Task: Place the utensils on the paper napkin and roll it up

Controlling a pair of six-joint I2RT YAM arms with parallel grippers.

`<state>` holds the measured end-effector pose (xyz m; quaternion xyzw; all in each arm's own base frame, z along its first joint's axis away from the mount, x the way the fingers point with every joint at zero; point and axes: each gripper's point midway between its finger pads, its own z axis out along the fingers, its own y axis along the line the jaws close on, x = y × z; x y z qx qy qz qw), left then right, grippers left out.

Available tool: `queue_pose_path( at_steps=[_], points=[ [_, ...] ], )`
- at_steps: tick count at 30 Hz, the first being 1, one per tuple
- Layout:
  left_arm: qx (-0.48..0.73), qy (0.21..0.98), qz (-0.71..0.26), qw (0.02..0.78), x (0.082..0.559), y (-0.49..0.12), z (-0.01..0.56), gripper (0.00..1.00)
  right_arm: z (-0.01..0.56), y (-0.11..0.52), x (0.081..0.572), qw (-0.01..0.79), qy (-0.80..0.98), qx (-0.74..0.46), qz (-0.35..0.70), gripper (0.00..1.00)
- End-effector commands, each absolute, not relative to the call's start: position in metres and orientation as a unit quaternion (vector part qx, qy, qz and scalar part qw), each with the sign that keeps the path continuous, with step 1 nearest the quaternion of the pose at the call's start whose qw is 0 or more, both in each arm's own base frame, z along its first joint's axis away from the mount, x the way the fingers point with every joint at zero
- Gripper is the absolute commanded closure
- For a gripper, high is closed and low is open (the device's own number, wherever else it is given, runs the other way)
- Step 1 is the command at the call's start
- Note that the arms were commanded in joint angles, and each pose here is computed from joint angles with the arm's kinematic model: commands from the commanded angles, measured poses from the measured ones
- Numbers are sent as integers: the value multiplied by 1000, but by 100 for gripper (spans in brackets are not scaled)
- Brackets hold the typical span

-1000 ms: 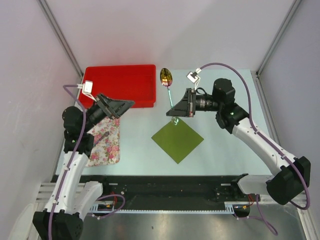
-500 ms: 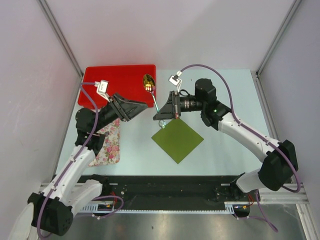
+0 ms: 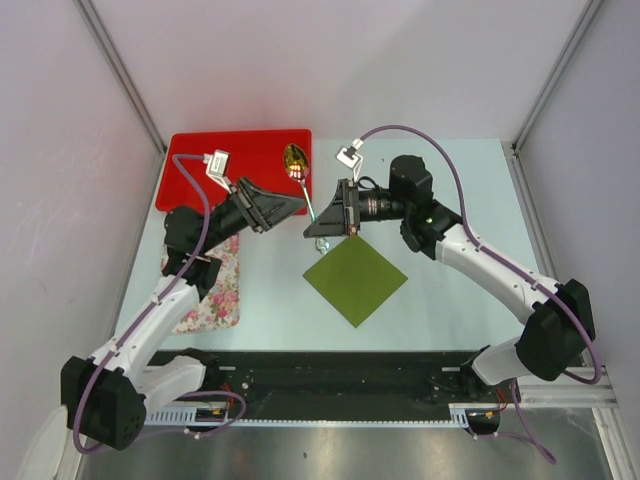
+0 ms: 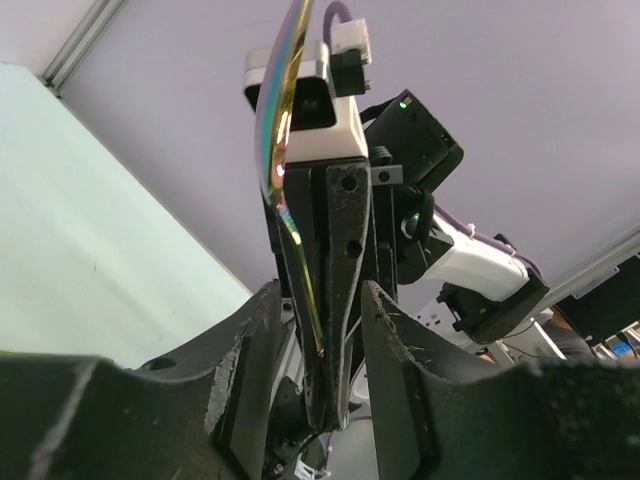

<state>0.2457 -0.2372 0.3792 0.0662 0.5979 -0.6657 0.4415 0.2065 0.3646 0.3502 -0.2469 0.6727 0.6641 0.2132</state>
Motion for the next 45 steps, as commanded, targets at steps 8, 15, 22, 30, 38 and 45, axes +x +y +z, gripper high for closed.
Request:
queue_pose_path(
  at_steps=[8,15,22,30,38,45],
  points=[
    [72,559,-684,464,251,-243,416,69,384,368,202,245,635,-272,680,100],
    [56,558,-690,458,258,-244,418,100,384,368,203,249,636,-272,677,100],
    [24,590,-671,449,270,-244,394,100,359,336,272,326,723,-201,574,41],
    [-54,683,-596,419,310,-246,330,100,344,309,302,401,779,-222,428,23],
    [-53,723,-574,381,313,-272,306,100,308,299,300,379,822,-264,334,37],
    [-44,730,-569,377,320,-285,305,100,291,310,295,360,828,-257,346,48]
  ],
)
